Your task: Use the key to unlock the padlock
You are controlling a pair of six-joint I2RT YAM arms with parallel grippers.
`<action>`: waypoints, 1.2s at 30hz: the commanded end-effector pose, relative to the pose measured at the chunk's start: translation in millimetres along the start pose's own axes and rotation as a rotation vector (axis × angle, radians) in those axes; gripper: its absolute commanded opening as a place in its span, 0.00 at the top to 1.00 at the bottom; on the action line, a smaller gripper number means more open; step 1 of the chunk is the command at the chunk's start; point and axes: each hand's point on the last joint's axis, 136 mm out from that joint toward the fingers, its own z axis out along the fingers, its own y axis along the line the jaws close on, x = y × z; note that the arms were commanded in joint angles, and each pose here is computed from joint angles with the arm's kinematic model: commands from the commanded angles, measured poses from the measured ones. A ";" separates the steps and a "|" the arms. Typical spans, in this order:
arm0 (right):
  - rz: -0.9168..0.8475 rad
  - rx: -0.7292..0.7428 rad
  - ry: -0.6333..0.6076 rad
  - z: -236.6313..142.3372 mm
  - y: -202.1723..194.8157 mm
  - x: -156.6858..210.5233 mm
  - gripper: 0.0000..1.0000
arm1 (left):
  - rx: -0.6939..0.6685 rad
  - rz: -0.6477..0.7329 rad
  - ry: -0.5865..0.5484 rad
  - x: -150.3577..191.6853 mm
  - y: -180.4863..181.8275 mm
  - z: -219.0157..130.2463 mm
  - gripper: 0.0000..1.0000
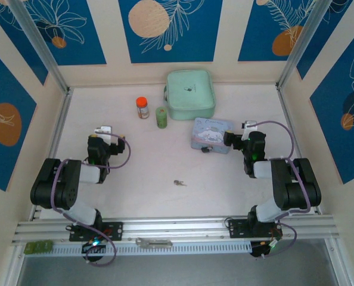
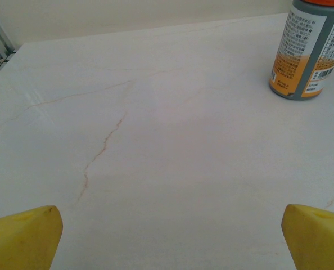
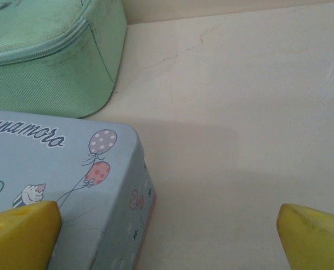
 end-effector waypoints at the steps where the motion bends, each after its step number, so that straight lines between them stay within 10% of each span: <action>1: -0.101 0.015 -0.031 -8.8 15.9 -30.4 0.01 | -0.053 -0.008 -0.059 -29.8 10.3 -16.9 0.00; 10: -0.270 -0.136 0.096 -45.6 115.5 -46.8 0.01 | 0.006 -0.380 -0.145 -100.0 5.3 -44.8 0.00; 18: -0.424 -0.482 0.505 -97.9 228.9 23.4 0.11 | 0.316 -0.752 0.123 -40.8 -75.6 -40.3 0.00; 28: -0.648 -0.611 1.034 -159.0 269.4 111.1 0.32 | 0.230 -0.745 0.193 -23.6 -77.1 -35.5 0.01; 36: -0.799 -0.567 1.103 -161.5 272.1 145.1 0.39 | 0.210 -0.780 0.135 -37.8 -71.1 -32.6 0.00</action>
